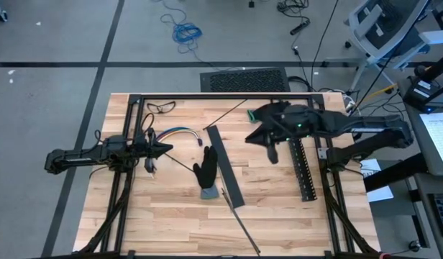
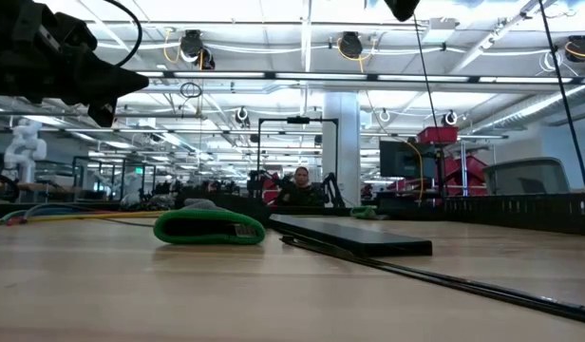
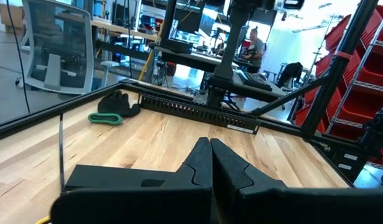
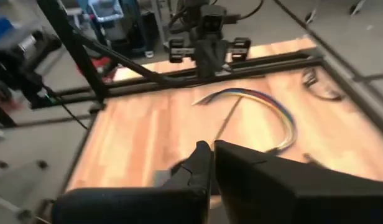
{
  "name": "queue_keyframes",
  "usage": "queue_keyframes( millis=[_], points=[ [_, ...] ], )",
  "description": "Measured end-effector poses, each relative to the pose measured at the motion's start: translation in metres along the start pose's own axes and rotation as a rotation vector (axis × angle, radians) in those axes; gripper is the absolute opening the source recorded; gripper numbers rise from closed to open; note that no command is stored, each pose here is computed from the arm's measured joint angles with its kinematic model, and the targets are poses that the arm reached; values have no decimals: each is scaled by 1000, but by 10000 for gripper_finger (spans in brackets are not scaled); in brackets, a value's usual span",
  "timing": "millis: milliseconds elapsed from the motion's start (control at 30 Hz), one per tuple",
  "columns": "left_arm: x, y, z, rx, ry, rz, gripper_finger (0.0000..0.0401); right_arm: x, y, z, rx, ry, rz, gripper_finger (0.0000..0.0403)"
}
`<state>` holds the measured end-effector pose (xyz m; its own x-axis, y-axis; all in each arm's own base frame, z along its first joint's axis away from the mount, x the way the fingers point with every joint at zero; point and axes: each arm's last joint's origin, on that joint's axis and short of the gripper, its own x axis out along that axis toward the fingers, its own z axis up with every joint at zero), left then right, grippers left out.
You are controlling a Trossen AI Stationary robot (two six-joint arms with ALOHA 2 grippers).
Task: Ziptie cables
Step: Wrap the black zip tie on the cable
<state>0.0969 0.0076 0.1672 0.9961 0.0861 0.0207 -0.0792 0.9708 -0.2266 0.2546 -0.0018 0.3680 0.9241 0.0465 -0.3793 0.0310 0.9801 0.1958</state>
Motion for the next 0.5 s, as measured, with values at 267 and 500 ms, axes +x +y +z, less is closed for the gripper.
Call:
queue_keyframes(
  millis=[267,500],
  points=[
    [0,0,0,0,-6,8,1,10,1,13,244,-165,-48,11],
    [0,0,3,-19,-29,9,1,10,-3,14,306,-219,-168,11]
  ],
)
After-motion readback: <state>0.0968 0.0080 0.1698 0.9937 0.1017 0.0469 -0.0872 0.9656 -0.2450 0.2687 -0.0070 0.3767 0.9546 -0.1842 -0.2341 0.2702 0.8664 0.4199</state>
